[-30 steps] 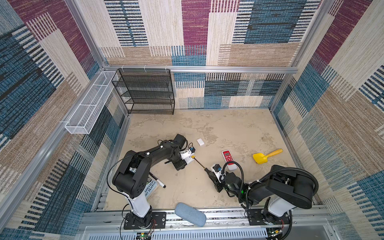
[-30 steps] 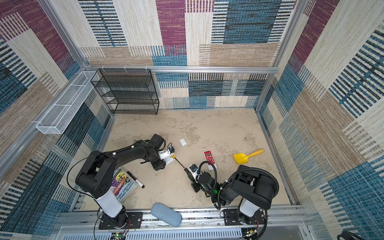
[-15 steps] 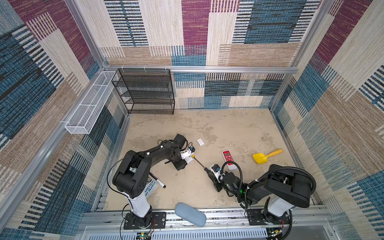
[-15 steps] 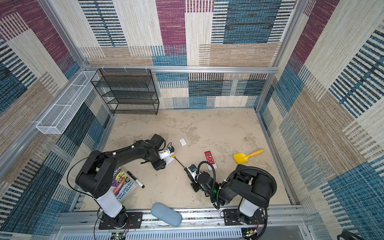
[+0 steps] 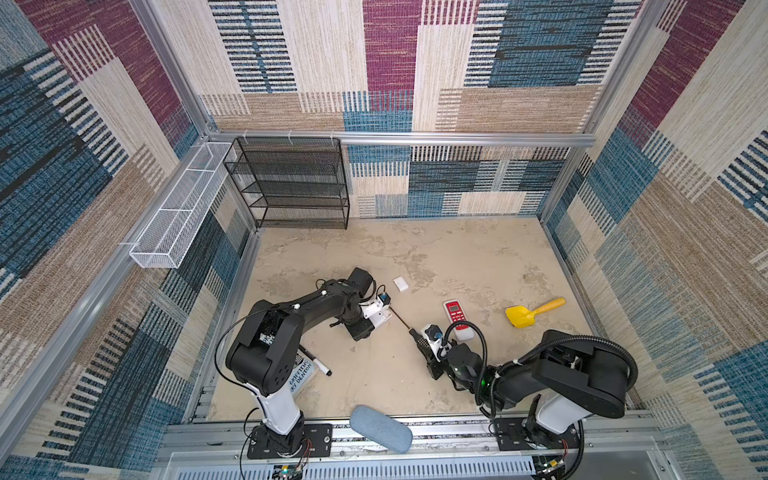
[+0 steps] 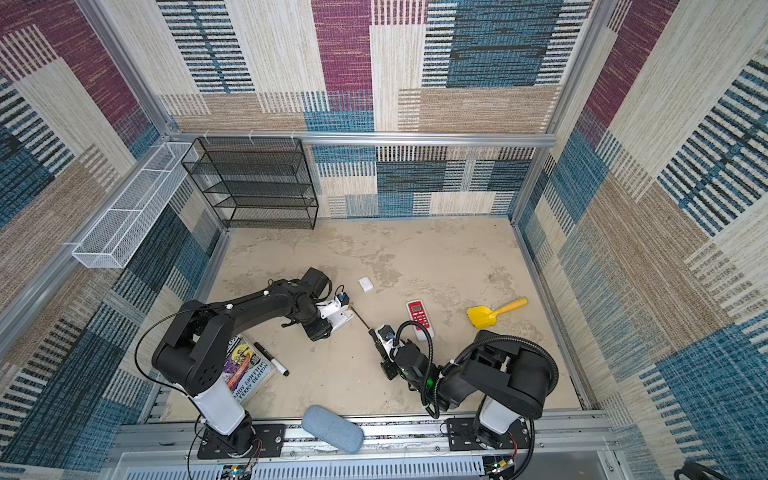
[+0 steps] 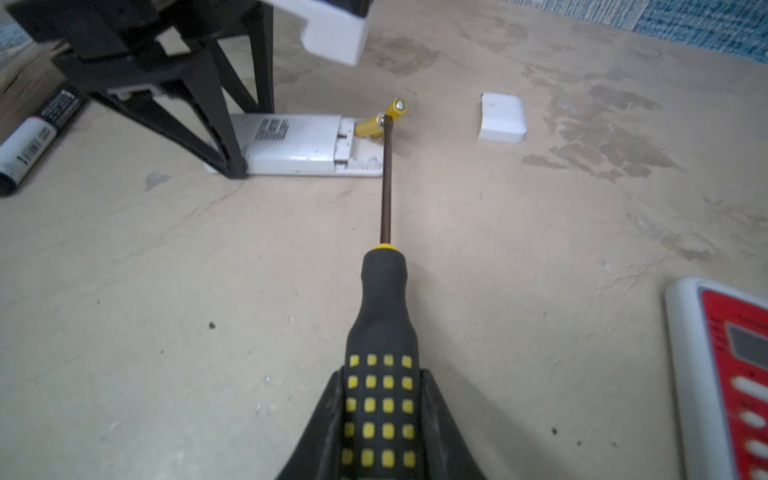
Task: Unload the batteries from the remote control
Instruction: 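Lever the screwdriver tip upward to flip the yellow batteries out of the remote, then lift the screwdriver away from the emptied remote with the right gripper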
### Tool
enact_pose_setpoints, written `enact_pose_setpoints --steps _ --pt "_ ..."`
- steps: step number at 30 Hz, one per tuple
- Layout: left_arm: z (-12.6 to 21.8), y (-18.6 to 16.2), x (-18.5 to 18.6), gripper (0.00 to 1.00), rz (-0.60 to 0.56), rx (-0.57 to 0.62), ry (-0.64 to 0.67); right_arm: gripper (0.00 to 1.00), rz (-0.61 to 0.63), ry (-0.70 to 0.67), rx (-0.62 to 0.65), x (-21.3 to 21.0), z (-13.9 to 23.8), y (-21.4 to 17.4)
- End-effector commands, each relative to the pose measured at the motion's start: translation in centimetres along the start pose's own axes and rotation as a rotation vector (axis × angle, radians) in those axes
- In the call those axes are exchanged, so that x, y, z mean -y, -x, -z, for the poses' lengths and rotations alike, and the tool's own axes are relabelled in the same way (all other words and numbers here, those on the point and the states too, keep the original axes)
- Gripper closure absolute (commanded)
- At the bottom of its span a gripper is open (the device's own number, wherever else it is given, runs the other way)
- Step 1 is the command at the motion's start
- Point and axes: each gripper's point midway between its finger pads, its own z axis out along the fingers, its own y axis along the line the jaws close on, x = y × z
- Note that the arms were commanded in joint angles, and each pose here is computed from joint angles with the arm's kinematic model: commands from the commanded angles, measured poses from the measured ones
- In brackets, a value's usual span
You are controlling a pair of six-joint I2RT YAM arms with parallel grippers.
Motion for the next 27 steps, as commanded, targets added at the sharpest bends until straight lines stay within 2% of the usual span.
enact_pose_setpoints --steps 1,9,17,27 --pt "-0.4 -1.8 4.5 0.46 -0.054 -0.042 -0.219 1.0 -0.019 0.018 0.071 -0.6 0.0 1.9" --pt "-0.5 -1.9 4.0 0.46 -0.052 -0.052 -0.185 1.0 -0.039 -0.019 0.044 0.1 -0.1 1.3" --pt "-0.9 -2.2 3.1 0.46 -0.034 -0.079 -0.145 1.0 -0.067 -0.077 -0.043 0.9 -1.4 -0.9" --pt "-0.6 -2.3 2.4 0.44 -0.025 -0.079 -0.115 1.0 -0.083 -0.084 -0.055 1.6 -1.5 -1.4"
